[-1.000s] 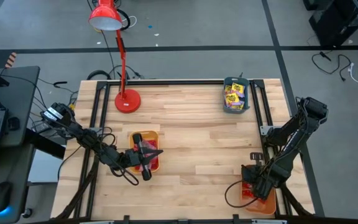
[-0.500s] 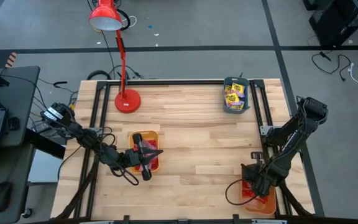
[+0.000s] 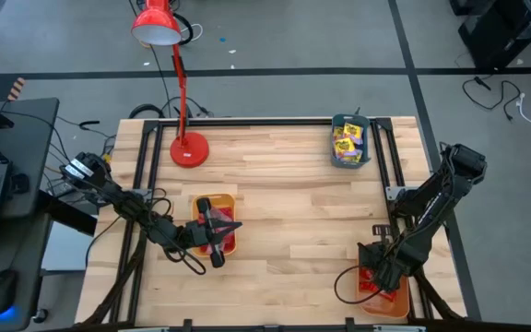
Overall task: Sort candy
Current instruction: Put the red chocolate into the orange bin, then move the bins to the center of the table
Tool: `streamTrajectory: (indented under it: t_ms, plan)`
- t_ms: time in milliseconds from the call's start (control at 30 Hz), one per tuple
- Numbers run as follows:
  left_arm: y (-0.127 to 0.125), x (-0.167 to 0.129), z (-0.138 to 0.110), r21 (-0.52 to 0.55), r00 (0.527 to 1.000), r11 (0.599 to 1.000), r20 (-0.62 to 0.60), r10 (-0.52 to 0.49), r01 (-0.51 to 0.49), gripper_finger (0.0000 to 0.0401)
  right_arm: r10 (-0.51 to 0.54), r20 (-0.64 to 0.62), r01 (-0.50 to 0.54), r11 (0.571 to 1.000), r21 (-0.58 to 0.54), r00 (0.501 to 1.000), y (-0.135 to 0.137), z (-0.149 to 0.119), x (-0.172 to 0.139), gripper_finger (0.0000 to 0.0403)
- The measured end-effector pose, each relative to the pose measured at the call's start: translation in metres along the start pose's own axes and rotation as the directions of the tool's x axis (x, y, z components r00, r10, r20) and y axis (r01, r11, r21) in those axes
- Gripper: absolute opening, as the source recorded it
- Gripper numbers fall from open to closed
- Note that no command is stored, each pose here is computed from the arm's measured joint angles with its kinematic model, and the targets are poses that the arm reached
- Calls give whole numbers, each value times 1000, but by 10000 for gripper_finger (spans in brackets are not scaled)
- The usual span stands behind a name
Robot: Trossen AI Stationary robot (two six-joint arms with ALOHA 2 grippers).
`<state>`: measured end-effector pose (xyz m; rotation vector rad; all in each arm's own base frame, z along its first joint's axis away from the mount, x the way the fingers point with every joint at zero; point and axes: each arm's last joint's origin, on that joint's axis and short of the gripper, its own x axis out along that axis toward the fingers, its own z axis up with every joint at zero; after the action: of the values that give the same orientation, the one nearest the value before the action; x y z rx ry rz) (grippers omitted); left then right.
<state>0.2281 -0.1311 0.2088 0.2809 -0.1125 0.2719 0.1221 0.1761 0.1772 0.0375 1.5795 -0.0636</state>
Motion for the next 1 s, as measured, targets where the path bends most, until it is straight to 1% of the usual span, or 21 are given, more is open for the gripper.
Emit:
streamTrajectory:
  t_ms: [233,333,433,633,733,800,900,1000]
  plan:
    - [0,0,0,0,1000,1000,0,0,0,5,-1,1,1,1000,1,1000,0,0,0,91]
    - [0,0,0,0,1000,1000,0,0,0,5,4,-18,-4,1000,14,1000,0,3,-5,96]
    - [0,0,0,0,1000,1000,0,0,0,5,12,-54,-9,998,57,998,0,7,-17,98]
    - [0,0,0,2,1000,1000,0,0,0,5,53,-53,-48,994,99,997,7,17,-57,97]
    - [-2,-1,2,-3,1000,1000,5,-6,6,5,45,-3,-44,987,155,999,9,21,-83,94]
    - [-4,0,8,-5,1000,1000,19,-8,8,5,36,49,-46,977,207,998,9,24,-101,94]
    - [-8,5,18,51,1000,999,27,-7,5,5,12,152,-55,957,286,988,6,30,-125,94]
    - [-12,15,33,94,1000,995,12,18,-19,5,-22,288,-78,940,331,957,2,40,-144,93]
